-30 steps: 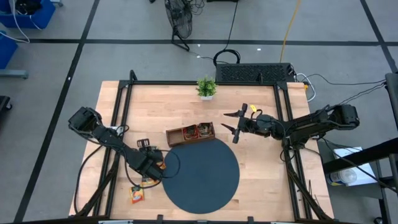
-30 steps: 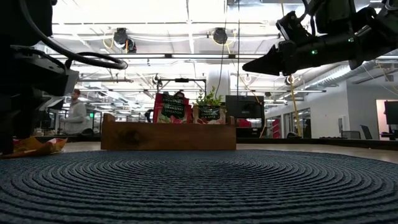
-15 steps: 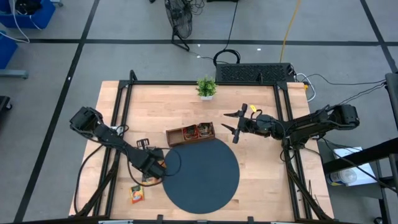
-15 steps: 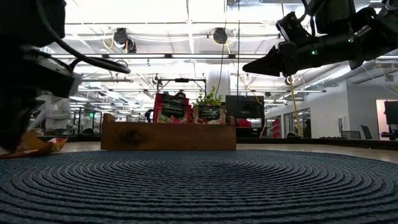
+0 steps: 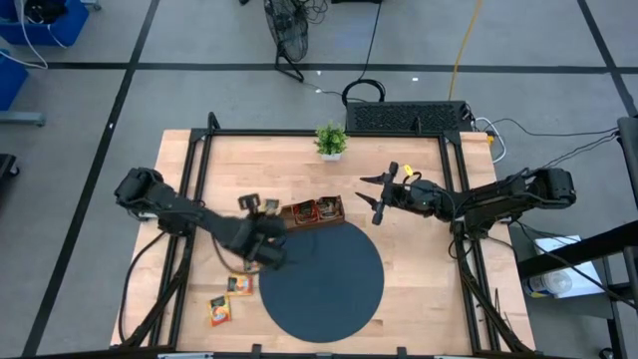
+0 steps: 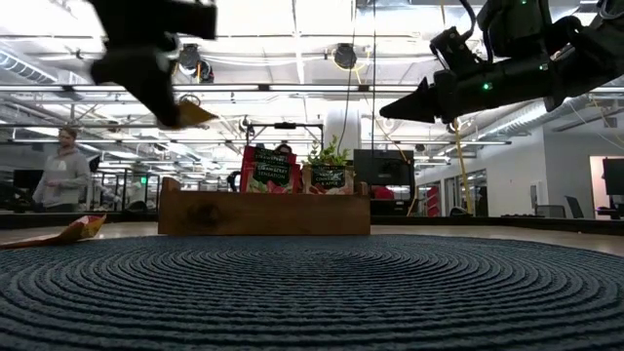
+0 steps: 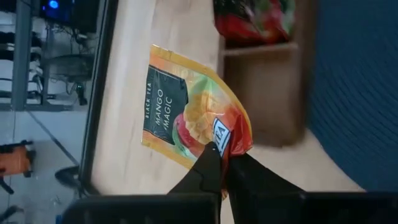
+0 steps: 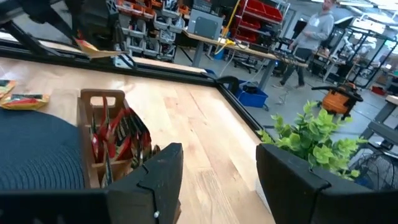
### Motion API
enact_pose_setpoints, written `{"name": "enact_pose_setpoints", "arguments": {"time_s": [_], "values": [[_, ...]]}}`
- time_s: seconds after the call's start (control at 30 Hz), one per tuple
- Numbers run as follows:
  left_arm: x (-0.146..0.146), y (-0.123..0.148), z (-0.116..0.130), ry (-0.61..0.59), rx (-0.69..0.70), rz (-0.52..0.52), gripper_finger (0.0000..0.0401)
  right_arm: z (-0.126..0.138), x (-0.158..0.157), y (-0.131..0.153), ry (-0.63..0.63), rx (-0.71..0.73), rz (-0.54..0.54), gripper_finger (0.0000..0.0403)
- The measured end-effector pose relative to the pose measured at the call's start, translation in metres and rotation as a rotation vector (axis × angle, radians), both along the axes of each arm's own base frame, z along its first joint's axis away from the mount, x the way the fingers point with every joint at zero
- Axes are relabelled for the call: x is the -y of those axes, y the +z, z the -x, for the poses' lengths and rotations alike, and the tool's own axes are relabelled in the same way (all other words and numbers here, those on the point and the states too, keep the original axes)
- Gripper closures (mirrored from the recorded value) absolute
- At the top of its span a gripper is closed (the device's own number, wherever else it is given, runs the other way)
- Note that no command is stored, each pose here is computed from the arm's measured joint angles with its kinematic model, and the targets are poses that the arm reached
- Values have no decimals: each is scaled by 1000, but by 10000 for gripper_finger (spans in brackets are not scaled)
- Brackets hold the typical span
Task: Pick & Place Tea
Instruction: Put the yellow tea bag into the left slot of the wooden organizer
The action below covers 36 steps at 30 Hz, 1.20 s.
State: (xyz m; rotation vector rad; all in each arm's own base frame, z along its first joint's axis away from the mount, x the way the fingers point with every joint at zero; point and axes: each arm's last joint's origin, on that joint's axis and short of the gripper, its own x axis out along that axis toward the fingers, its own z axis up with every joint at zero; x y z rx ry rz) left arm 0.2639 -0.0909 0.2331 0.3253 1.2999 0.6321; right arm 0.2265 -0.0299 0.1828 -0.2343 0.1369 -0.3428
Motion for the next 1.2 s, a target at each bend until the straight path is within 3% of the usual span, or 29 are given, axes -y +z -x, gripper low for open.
{"name": "enact_pose_setpoints", "arguments": {"time_s": [0.23,0.43,0.7,0.93,1.2], "values": [[-41,-25,-25,-44,43,55,393,0,1,-3,-5,-31,-4,216],[-61,-43,-27,-39,39,137,386,1,1,-6,-6,-56,-14,216],[-69,-56,-23,-14,38,200,393,6,0,-14,-8,-81,-24,220],[-65,-56,-28,-76,62,258,355,6,0,-15,-11,-85,-42,222],[-64,-56,-29,-3,105,312,344,7,0,-16,-12,-98,-43,227]]}}
